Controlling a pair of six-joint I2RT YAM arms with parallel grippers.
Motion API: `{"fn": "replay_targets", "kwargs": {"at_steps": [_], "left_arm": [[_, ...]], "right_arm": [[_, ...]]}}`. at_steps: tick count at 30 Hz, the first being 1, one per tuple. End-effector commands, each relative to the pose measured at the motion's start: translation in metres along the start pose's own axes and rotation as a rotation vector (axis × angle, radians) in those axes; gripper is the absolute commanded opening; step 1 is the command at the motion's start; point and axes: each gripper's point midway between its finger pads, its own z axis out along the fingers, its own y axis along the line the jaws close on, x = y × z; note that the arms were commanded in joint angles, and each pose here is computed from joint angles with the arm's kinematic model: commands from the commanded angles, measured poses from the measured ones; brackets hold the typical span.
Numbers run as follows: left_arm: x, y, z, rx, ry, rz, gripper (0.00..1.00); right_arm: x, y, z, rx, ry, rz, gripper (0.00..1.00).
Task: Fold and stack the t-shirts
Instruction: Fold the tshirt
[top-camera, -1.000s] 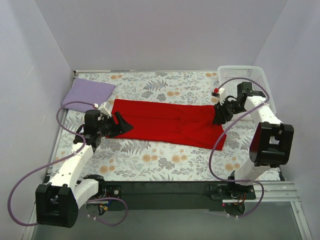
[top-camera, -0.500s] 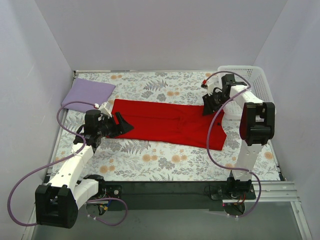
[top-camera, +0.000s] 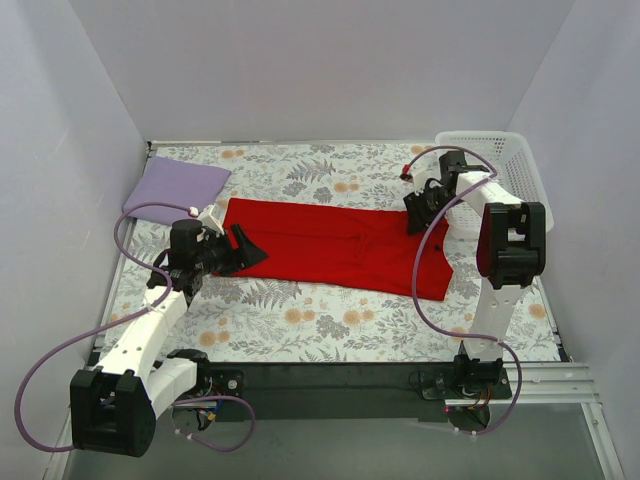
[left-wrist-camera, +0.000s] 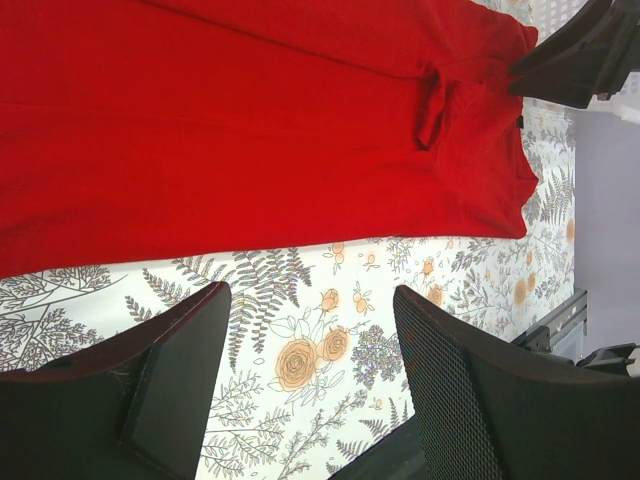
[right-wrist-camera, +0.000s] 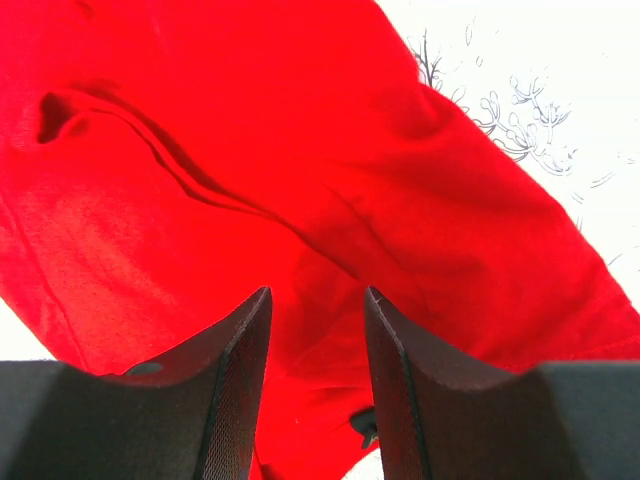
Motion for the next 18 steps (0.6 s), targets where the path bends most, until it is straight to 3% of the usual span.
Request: {"fn": "replay_targets", "kwargs": {"at_steps": [1,8,18], "left_arm": [[-0.003,-0.004,-0.002,0.016,-0.024,0.030,0.65],[-0.003,-0.003,-0.002,0.012,-0.022,0.029,0.65],[-0.002,-0.003,-0.001,0.010,-0.020,0.030,0.65]], "right_arm": [[0.006,-0.005,0.009,0.013,0.024,-0.004,0.49],[0.016,0.005,0.020,-0.020,0.047,-0.003,0.48],[-0.004,0.009,0.009,-0.013,-0.001,-0.042,0.11]]}}
